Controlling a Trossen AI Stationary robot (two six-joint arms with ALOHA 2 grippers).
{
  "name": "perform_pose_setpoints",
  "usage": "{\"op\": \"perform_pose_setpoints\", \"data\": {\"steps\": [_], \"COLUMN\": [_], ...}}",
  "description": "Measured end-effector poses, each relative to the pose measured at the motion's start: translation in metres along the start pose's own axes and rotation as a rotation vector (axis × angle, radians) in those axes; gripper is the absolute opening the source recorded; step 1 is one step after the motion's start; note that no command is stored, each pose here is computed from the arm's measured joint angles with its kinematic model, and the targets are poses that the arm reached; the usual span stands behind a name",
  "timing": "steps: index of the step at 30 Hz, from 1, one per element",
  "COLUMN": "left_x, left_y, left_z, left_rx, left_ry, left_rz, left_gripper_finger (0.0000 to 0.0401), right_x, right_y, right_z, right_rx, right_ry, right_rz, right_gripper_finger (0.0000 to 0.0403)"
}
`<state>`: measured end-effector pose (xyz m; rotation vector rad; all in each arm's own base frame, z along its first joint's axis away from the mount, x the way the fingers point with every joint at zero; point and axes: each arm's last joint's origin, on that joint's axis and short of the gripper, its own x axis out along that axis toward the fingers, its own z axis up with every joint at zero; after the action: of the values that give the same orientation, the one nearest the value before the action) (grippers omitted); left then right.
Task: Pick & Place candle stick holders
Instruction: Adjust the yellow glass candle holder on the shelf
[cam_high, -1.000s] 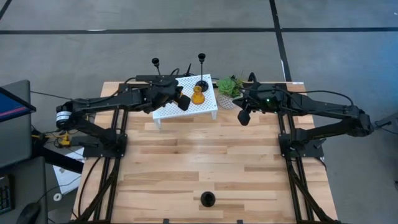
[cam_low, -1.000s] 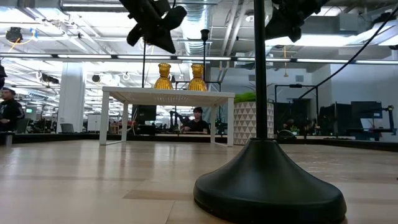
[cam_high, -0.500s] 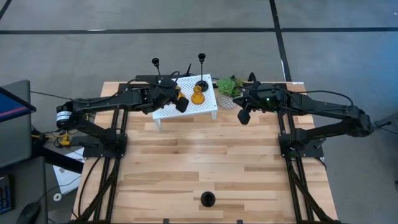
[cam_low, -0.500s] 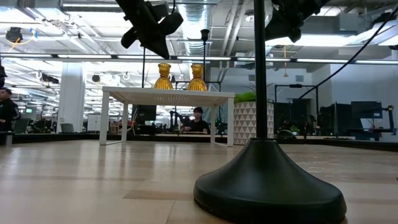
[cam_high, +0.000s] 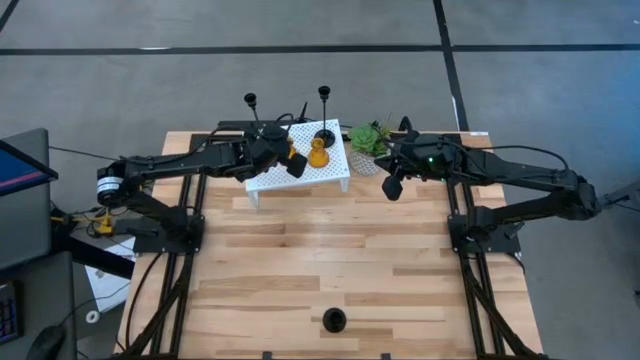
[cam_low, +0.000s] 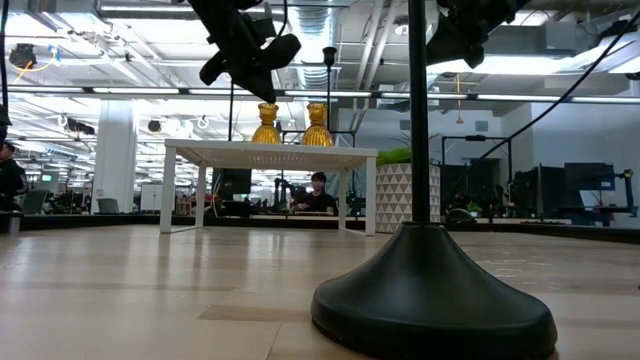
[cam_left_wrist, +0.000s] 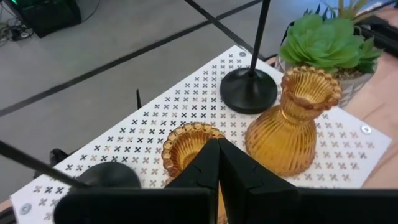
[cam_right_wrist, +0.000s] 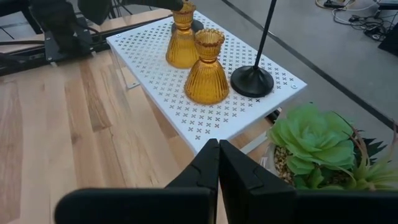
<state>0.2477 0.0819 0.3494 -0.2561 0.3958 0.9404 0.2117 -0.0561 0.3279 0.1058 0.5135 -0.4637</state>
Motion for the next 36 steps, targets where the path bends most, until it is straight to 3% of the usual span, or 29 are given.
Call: {"op": "perform_pose_setpoints", "data": {"steps": [15,36], "left_x": [-0.022,-0.024], "left_y": [0.002,0.005], "left_z": [-0.004,-0.009], "left_rx": [-0.025,-0.008], "left_ry": [0.027,0.058], "left_rz": [-0.056,0.011], "left_gripper_finger": [0.0003,0.0003], "right_x": [0.0,0.0], "right_y": [0.0,0.0], "right_z": [0.0,0.0], "right_rx": [-0.026,-0.026], "right_ry": [0.0,-0.004], "right_rz": [-0.003,-0.003], "right_gripper_finger": [0.0,0.0]}}
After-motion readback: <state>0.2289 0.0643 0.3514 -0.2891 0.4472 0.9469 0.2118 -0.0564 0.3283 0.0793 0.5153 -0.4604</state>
